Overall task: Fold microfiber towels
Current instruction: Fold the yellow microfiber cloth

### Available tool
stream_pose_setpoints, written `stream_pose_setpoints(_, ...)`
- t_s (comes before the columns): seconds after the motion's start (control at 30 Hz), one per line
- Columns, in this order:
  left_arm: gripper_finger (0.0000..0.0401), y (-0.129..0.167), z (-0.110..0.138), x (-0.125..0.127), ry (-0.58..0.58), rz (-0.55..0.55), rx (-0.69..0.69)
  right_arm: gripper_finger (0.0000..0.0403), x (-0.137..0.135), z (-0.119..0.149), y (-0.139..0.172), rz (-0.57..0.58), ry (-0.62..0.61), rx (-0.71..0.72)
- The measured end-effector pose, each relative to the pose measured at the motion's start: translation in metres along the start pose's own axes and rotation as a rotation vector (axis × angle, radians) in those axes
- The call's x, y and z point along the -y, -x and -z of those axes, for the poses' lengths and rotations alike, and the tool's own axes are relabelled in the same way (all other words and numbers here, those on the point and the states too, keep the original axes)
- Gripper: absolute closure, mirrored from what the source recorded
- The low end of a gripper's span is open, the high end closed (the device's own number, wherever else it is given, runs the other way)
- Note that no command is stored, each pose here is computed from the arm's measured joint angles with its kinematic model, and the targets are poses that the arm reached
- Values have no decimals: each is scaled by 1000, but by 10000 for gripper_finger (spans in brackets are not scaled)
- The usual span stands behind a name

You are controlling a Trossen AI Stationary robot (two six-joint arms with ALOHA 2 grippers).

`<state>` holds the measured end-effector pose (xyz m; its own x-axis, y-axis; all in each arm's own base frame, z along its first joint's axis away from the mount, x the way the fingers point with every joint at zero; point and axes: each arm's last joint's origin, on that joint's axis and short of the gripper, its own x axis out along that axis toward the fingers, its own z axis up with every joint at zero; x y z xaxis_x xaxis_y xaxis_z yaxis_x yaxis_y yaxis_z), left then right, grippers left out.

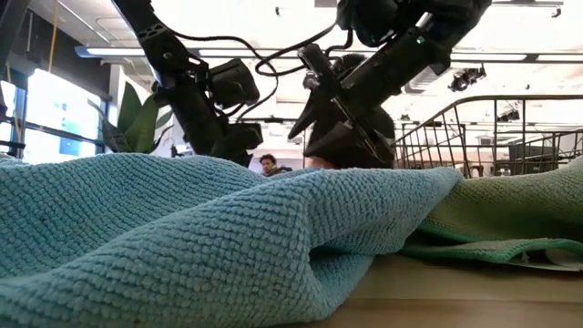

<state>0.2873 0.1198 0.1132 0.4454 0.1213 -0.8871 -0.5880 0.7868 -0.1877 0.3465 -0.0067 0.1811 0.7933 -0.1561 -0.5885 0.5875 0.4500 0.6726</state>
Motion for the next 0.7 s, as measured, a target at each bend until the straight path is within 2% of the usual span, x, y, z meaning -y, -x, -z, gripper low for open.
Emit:
stream_pose_setpoints(0.13,200,2,7,12,246,-19,-36,253,8,-8,-1,55,-16,24)
stream_pose_setpoints(0.2,200,2,11,25,322,-12,-31,253,12,-13,-2,77,-25,29)
stream_pose_setpoints(0.27,200,6,16,40,354,38,-39,253,17,-17,-2,96,-28,27)
stream_pose_setpoints(0.33,200,12,17,56,335,79,-22,253,21,-21,-3,112,-15,18)
stream_pose_setpoints(0.43,200,29,12,71,243,83,51,253,24,-26,-3,112,17,9)
stream_pose_setpoints(0.5,200,43,1,79,125,85,167,253,25,-28,-4,90,38,-15)
stream_pose_setpoints(0.7,200,55,-5,78,-242,-28,268,253,16,-14,-3,2,87,-141)
